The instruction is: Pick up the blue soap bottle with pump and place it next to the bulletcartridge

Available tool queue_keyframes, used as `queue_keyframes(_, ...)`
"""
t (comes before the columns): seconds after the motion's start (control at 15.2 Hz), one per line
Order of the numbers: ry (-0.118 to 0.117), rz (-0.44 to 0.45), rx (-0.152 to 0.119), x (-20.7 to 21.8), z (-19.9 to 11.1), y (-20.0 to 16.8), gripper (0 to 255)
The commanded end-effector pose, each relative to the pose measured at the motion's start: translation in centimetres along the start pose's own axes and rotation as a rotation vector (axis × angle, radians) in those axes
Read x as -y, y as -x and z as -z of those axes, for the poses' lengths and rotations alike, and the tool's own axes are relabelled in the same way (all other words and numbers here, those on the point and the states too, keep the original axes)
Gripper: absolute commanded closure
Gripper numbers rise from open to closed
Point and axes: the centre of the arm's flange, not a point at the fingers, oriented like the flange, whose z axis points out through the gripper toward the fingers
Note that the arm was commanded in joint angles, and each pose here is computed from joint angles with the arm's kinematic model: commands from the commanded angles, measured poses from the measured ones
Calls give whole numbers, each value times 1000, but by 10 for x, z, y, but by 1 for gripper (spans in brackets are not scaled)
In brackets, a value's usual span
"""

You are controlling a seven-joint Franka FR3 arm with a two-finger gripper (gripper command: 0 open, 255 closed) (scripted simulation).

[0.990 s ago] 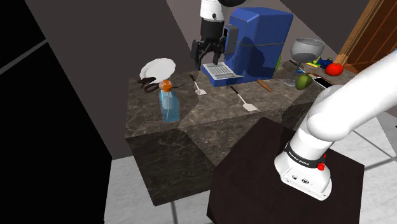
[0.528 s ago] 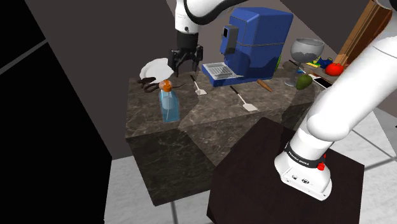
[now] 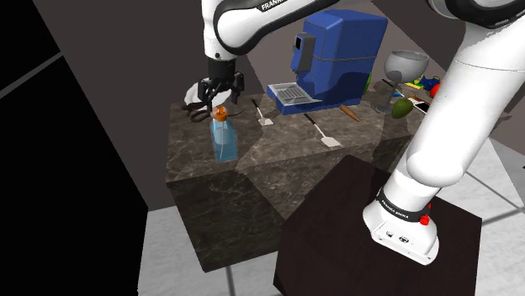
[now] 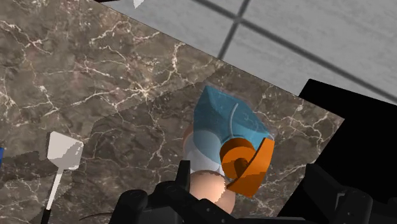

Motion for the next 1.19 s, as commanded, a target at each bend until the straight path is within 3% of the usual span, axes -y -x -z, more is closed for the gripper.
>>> queue_keyframes(0.0,0,-1,-1,1,-9,-2,0)
queue_keyframes(0.33,0,-1,-1,1,-34,-2,0)
queue_keyframes(0.79,0,-1,-1,1,-34,-2,0)
queue_keyframes(0.86,0,-1,-1,1,-34,-2,255)
queue_keyframes(1.12,0,-1,-1,1,-34,-3,255)
